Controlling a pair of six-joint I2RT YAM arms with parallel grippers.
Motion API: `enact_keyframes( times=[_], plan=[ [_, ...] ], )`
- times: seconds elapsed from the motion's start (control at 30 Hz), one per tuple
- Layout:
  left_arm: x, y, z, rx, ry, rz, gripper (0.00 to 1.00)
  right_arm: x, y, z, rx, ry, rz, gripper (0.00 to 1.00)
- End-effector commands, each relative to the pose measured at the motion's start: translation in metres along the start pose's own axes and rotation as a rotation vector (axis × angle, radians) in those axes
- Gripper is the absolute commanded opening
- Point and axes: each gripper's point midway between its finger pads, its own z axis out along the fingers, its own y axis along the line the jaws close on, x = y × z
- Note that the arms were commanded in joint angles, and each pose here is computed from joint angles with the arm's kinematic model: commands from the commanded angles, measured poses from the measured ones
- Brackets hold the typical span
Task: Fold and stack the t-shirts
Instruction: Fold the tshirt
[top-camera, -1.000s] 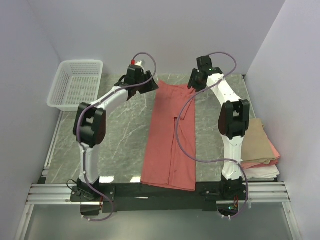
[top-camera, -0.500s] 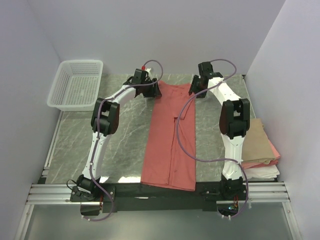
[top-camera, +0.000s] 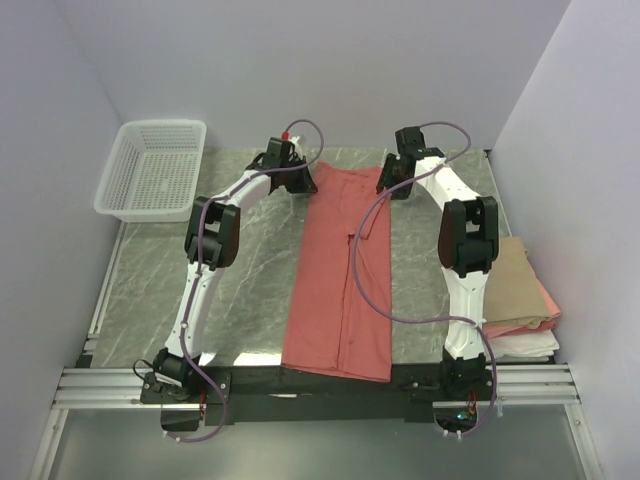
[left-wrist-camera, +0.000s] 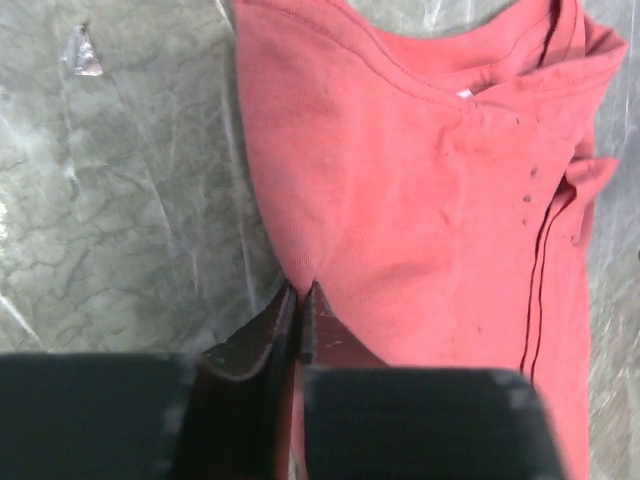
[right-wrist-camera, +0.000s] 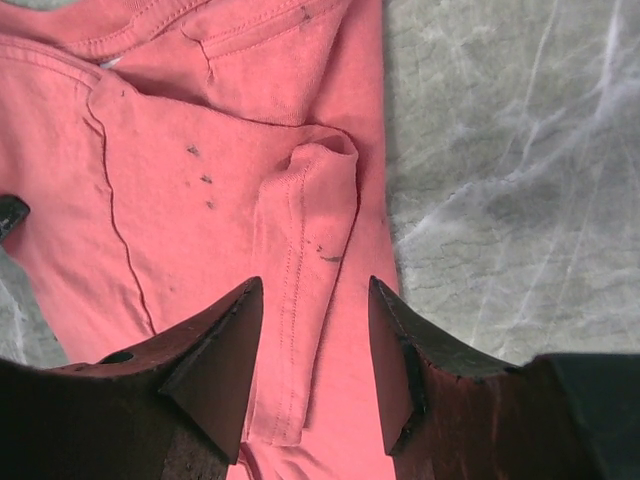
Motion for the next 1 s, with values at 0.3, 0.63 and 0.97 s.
enact_keyframes(
  times=[0.3,0.63,0.97],
  plan=[
    [-0.047,0.068,-0.057,-0.189,-0.221,-0.165,0.00,0.001,0.017,0.009,-0.065,-0.001,-0.026,0.54],
    [-0.067,0.103,-0.062,-0.186,-0.201,-0.172,0.18,0.022,0.059,-0.016,-0.096,-0.018,-0.105,0.54],
    [-0.134,0.088,-0.152,-0.216,-0.398,-0.129,0.47,0.070,0.078,-0.063,-0.137,-0.055,-0.131,0.51]
  ],
)
